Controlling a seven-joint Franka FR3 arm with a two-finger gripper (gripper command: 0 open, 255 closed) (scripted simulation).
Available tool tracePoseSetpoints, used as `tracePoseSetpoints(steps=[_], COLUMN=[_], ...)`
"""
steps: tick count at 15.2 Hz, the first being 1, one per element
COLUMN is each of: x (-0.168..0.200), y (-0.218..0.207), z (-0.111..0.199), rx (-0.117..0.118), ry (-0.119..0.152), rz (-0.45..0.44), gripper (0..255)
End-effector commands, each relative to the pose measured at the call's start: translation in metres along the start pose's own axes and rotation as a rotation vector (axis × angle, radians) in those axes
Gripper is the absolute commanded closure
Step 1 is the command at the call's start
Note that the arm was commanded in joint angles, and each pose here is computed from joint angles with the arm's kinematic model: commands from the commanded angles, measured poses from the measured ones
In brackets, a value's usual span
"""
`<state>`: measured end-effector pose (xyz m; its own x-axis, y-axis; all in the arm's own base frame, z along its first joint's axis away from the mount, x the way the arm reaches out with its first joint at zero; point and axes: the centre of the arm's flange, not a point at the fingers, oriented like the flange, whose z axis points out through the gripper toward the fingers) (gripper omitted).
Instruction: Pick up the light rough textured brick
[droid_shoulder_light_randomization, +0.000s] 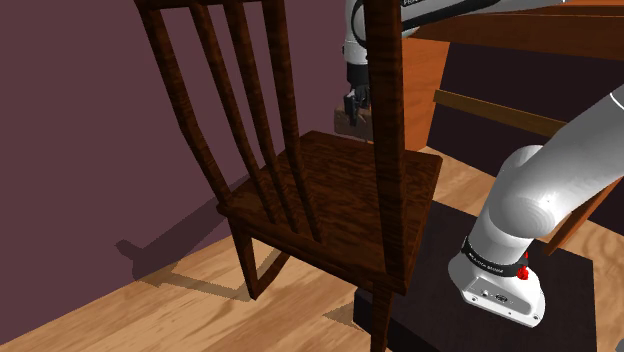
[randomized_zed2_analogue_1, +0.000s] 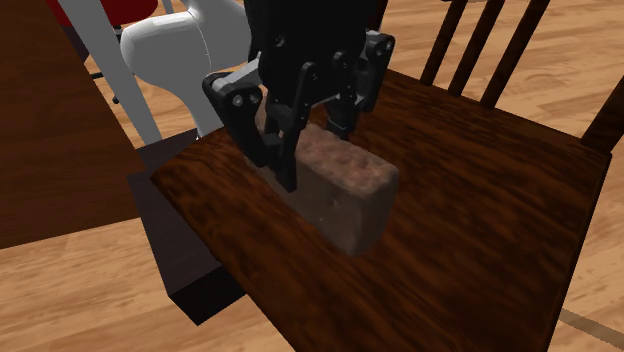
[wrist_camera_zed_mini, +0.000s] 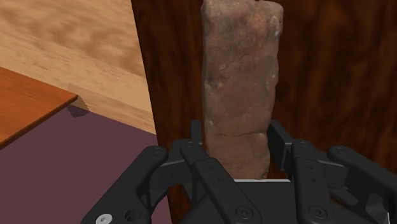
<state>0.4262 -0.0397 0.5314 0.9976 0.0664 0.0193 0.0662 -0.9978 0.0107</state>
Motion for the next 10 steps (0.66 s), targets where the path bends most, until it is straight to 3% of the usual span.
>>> tracePoseSetpoints(steps=[1,10], x=[0.000,0.001], y=[0.001,0.001], z=[-0.011,-0.049], rx=[0.000,0.000], ry=[0.000,0.000], rz=[0.000,0.000], gripper=[255,255])
